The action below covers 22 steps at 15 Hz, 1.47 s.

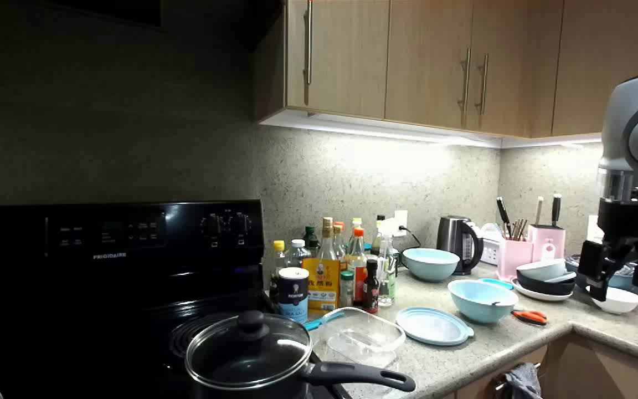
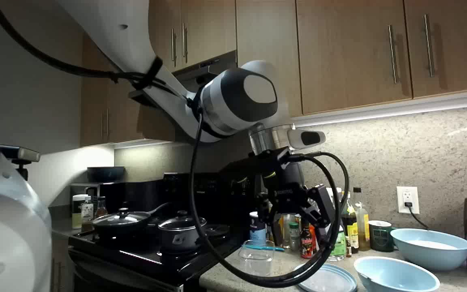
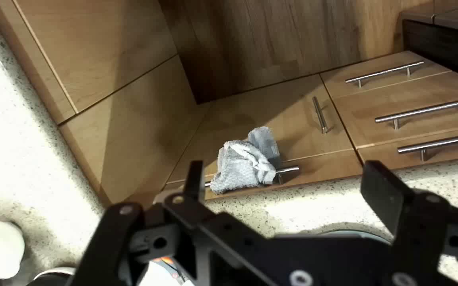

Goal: Remove the spoon from the bowl and put it on the lid that is on the counter

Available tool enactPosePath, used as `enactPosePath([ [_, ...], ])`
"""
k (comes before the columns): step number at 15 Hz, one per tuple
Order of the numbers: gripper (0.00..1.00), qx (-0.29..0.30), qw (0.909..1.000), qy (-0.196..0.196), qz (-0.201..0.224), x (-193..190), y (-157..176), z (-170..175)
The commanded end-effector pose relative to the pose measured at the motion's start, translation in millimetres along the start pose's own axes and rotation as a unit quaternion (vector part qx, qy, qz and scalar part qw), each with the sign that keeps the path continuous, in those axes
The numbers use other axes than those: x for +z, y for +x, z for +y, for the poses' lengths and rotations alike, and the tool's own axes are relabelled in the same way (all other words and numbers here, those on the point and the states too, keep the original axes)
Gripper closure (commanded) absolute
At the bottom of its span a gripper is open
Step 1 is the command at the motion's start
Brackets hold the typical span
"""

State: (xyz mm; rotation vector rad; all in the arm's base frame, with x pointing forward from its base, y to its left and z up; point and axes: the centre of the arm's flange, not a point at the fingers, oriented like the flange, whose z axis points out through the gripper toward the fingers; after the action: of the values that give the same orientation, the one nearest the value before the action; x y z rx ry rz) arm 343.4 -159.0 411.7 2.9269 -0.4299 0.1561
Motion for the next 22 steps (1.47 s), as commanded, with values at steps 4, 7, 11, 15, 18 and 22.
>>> enactPosePath([
  [4, 0.00, 0.000, 1.0000, 0.000, 0.000, 0, 0, 0],
  [7, 0.00, -0.041, 0.9986, -0.009, 0.031, -7, 30, -4],
  [11, 0.00, -0.119, 0.9886, -0.028, 0.088, -36, 92, -3],
  [15, 0.00, -0.156, 0.9803, -0.036, 0.115, -47, 160, 9],
  [18, 0.00, -0.131, 0.9851, -0.036, 0.106, -47, 131, 1],
  [22, 0.00, -0.131, 0.9849, -0.035, 0.108, -50, 128, 1],
])
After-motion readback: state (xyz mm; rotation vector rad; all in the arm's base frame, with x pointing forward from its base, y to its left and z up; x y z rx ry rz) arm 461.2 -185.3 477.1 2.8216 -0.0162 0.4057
